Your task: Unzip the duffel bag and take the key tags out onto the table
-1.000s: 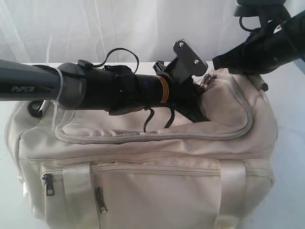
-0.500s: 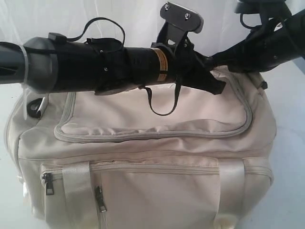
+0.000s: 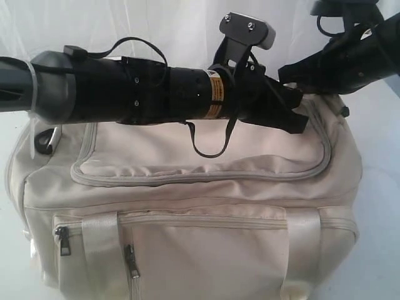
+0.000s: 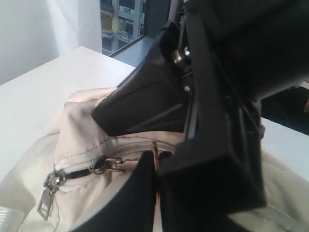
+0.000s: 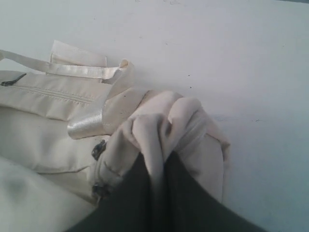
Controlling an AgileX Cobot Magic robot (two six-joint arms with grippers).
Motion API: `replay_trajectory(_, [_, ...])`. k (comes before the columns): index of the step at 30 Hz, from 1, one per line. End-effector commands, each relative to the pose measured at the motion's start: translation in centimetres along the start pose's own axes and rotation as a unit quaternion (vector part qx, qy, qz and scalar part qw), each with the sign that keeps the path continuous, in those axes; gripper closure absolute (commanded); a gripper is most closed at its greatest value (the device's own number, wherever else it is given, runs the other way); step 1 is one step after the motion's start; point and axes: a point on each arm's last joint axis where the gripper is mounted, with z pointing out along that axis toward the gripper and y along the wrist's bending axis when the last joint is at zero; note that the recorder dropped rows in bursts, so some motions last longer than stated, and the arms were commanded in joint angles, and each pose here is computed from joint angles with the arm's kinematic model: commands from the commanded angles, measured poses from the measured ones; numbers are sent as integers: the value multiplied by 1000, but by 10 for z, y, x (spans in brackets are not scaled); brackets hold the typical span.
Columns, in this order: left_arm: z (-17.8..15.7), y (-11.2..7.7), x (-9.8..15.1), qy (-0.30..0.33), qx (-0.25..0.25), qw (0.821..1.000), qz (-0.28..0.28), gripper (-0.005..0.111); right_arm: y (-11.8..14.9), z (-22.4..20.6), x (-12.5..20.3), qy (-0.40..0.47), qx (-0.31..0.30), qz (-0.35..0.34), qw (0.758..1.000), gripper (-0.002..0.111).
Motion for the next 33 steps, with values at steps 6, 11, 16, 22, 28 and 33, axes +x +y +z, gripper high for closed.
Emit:
replay_trajectory(6, [-6, -28, -11, -24, 104, 994, 13, 102, -1, -5, -17, -71, 4, 19, 997, 105])
replay_trajectory(11, [-6, -28, -9, -13, 103, 994, 33, 102, -2, -8, -22, -97, 12, 8, 995, 73])
replay_trajectory(16, [-6, -28, -9, -12, 104, 994, 35, 102, -3, -9, -26, -119, 18, 8, 993, 40])
replay_trajectory(22, [-6, -28, -9, -11, 104, 994, 39, 102, -4, 6, -18, -81, 13, 10, 997, 45])
replay_trajectory(28, [-6, -30, -7, -4, 115, 992, 55, 102, -6, 22, -8, -34, 12, -1, 999, 46])
replay_trajectory(33, [-6, -32, -7, -4, 125, 991, 57, 102, -6, 24, -6, -28, 11, -1, 1000, 55])
